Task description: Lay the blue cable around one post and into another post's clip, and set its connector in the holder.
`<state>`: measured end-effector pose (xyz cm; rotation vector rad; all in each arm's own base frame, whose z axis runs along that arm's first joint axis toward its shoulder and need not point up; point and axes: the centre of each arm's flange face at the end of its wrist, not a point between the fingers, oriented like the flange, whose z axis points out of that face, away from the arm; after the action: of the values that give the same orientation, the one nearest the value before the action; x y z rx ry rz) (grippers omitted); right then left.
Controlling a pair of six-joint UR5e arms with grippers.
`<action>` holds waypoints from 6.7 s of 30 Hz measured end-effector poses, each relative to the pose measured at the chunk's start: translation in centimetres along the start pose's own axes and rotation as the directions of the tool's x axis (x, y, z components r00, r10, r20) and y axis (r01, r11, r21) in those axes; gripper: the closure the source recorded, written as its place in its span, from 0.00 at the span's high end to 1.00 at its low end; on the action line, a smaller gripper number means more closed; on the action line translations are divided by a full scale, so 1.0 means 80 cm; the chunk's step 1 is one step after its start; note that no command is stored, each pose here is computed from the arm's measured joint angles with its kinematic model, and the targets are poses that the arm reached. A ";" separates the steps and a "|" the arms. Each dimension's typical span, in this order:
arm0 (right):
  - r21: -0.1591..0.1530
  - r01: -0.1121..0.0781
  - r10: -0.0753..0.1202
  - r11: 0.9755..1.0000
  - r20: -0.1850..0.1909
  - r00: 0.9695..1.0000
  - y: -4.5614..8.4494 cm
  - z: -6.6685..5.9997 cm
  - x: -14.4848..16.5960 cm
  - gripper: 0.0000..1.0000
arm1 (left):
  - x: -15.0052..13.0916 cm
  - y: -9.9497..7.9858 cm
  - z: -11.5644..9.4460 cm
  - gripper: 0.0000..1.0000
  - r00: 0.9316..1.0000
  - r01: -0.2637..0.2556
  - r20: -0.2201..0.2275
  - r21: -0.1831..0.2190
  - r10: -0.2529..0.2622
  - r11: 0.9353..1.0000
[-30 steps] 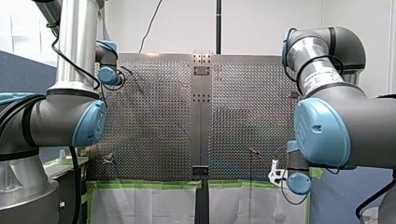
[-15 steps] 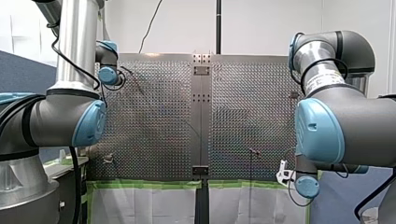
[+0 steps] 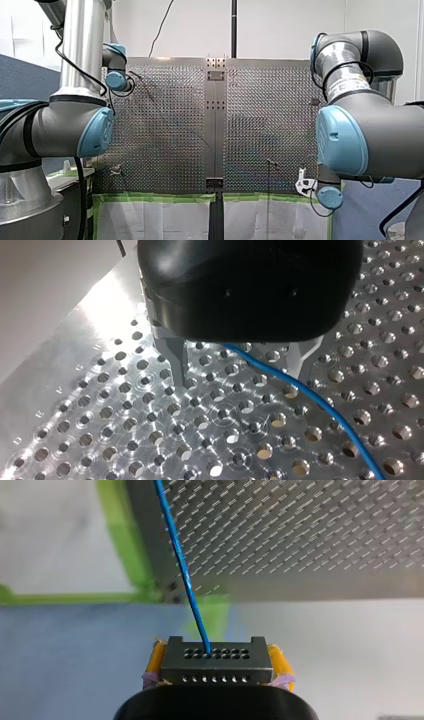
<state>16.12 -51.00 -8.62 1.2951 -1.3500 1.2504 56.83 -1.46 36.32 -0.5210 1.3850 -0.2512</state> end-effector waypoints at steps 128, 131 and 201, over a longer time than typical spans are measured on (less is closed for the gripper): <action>0.316 -0.021 0.028 0.948 -0.018 0.999 -0.060 0.020 0.055 0.00 | -0.181 -0.183 -0.247 0.99 0.905 -0.353 -0.265 -0.025 0.334 0.935; 0.318 -0.021 0.028 0.948 -0.018 0.999 -0.061 0.020 0.054 0.00 | -0.178 -0.178 -0.248 0.99 0.895 -0.367 -0.292 -0.047 0.339 0.929; 0.327 -0.018 0.023 0.945 -0.013 1.000 -0.068 0.017 0.053 0.00 | -0.159 -0.149 -0.275 0.99 0.855 -0.418 -0.393 -0.136 0.339 0.898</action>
<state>21.23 -52.66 -4.09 1.4948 -1.1788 1.5449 34.67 -10.30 51.11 -0.3757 1.8572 0.1416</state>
